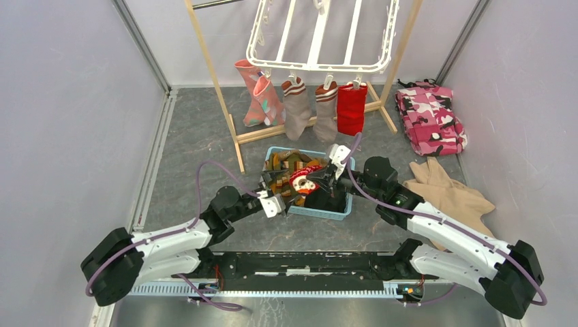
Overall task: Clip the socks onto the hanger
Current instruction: Pick up the sock from the bin.
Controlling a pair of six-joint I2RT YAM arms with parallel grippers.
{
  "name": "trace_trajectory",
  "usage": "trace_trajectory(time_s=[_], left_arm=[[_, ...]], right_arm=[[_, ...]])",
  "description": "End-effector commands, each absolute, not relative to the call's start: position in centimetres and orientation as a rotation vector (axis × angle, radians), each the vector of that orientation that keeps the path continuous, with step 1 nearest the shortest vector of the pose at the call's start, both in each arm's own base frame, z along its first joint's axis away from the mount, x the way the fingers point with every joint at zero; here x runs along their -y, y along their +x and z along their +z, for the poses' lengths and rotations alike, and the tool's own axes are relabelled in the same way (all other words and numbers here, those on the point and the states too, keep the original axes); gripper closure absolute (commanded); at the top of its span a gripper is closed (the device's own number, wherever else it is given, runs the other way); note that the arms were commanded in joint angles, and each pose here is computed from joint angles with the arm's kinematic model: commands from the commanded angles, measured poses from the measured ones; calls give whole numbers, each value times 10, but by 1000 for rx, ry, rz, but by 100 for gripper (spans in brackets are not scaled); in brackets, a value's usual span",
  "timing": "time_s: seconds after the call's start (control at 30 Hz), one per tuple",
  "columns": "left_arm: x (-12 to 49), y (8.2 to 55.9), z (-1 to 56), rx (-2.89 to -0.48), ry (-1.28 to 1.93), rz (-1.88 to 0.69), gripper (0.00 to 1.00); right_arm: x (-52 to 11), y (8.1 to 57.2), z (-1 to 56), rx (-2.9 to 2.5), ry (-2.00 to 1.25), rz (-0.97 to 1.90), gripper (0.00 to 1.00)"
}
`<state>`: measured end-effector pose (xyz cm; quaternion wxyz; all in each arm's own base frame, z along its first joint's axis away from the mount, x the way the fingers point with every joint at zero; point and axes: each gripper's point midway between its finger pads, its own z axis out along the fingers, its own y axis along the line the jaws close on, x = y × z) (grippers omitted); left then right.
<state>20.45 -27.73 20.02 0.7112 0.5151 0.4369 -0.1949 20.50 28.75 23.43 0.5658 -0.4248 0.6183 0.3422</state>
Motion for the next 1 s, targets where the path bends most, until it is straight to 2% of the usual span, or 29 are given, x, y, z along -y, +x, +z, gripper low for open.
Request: trace_trajectory(time_s=[0.0,0.17,0.4,0.5,0.53,0.57,0.6,0.8,0.9,0.97], left_arm=[[294,207,226,-853,1152,-423,21],[305,201,233,-826,1131,-509,34],[312,192,233,-874,1106,-650,68],[315,183,222,-925,1144,-720,85],[315,180,220,-948,1144,-750,92],[315,179,217,-977,1133,-782,95],[314,177,214,-1012,1116,-823,98],[302,176,210,-1234,880,-1126,98],[292,177,223,-1270,789,-1297,97],[288,175,235,-1279,766,-1404,95]], right_arm=[[-295,201,250,-1389,-1000,857,100],[-293,204,247,-1405,-994,841,99],[-288,208,244,-1424,-978,827,90],[-286,209,244,-1425,-975,820,80],[-284,210,247,-1420,-975,807,74],[-281,212,249,-1418,-975,787,67],[-277,214,252,-1408,-973,769,61],[-263,205,287,-1233,-1022,709,27],[-269,179,293,-1084,-1178,747,20],[-271,168,299,-1020,-1231,764,19]])
